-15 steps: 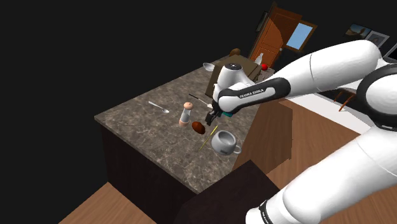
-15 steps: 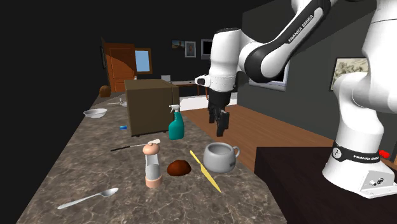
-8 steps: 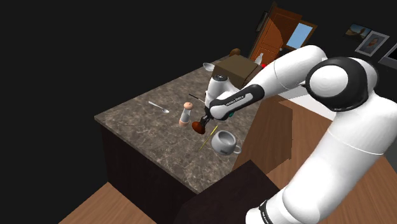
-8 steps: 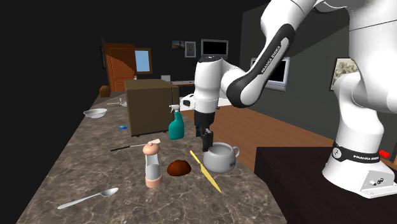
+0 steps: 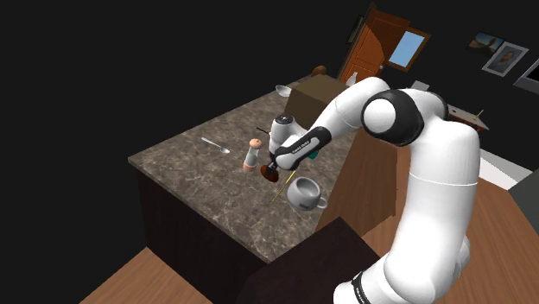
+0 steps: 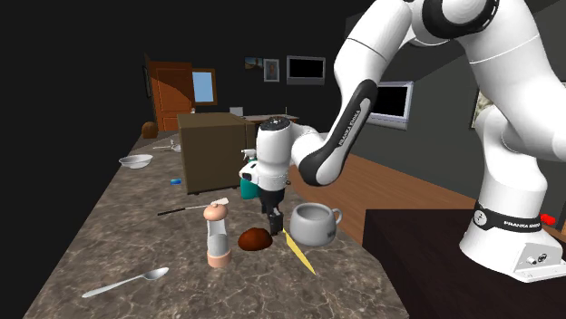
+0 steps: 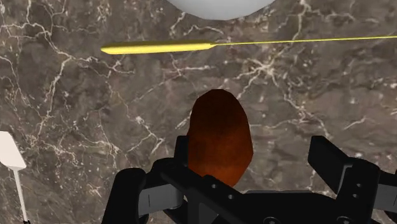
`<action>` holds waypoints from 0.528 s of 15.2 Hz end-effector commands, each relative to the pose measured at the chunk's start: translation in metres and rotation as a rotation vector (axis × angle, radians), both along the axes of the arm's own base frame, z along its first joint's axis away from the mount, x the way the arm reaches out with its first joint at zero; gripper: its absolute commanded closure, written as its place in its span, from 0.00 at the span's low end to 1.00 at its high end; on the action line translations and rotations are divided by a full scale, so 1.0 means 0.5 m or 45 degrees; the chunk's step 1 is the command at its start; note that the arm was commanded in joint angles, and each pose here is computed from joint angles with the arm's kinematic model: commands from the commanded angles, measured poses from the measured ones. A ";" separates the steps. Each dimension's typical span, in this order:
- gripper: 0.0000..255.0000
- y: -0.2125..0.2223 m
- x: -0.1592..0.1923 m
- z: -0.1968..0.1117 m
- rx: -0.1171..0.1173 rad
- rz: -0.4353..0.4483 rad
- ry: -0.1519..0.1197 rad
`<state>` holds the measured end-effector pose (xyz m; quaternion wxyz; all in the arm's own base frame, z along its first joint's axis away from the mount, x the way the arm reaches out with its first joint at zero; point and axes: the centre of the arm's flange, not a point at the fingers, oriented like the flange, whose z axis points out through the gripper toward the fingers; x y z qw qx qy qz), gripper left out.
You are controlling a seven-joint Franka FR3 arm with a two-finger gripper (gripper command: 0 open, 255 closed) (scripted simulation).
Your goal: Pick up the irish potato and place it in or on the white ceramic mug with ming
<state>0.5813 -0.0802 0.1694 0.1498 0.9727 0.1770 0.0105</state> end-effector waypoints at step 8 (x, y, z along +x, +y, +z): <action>0.00 -0.040 0.052 -0.120 -0.036 0.035 0.005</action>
